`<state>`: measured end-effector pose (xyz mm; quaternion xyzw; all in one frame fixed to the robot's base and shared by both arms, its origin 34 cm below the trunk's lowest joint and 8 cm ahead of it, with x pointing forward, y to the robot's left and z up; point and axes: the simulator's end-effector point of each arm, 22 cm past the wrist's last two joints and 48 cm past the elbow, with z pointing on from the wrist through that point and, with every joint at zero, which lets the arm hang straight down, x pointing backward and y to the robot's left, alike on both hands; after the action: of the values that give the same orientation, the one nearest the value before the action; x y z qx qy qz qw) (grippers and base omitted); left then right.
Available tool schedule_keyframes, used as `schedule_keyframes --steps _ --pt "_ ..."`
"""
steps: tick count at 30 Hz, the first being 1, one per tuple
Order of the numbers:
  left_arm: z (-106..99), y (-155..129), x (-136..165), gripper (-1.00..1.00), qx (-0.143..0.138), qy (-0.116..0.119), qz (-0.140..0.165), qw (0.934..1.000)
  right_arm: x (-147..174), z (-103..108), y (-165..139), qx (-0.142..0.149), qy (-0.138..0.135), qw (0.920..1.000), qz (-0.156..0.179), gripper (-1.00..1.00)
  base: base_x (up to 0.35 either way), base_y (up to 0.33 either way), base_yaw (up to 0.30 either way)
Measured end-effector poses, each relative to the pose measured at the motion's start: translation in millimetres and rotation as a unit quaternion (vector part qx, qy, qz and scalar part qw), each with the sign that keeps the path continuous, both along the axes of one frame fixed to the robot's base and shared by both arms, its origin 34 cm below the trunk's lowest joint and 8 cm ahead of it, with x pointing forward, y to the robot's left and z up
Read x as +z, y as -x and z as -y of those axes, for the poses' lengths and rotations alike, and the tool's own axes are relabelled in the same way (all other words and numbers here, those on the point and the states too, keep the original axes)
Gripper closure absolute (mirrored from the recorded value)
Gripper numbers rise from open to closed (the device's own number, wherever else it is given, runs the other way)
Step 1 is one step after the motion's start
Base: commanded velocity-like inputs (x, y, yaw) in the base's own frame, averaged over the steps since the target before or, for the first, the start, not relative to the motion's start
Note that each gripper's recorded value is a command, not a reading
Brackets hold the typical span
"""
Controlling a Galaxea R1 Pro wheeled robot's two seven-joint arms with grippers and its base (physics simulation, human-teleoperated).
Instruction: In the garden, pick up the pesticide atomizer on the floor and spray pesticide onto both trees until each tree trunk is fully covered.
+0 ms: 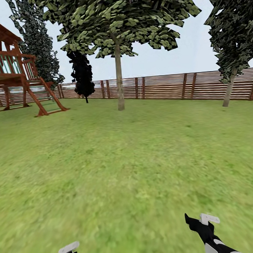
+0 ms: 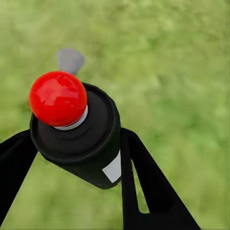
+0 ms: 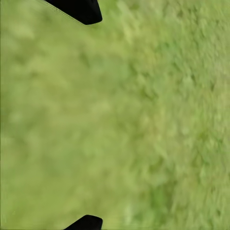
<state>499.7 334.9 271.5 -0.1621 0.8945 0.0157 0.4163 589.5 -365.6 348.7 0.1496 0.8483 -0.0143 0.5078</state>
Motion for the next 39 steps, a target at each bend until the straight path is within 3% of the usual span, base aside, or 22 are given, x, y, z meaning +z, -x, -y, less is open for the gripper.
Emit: schedule_keyframes --steps 39 --pt "0.0 0.0 0.0 1.0 0.0 0.0 0.0 1.0 0.0 0.0 0.0 0.0 0.0 1.0 0.0 -1.0 0.33 0.0 0.0"
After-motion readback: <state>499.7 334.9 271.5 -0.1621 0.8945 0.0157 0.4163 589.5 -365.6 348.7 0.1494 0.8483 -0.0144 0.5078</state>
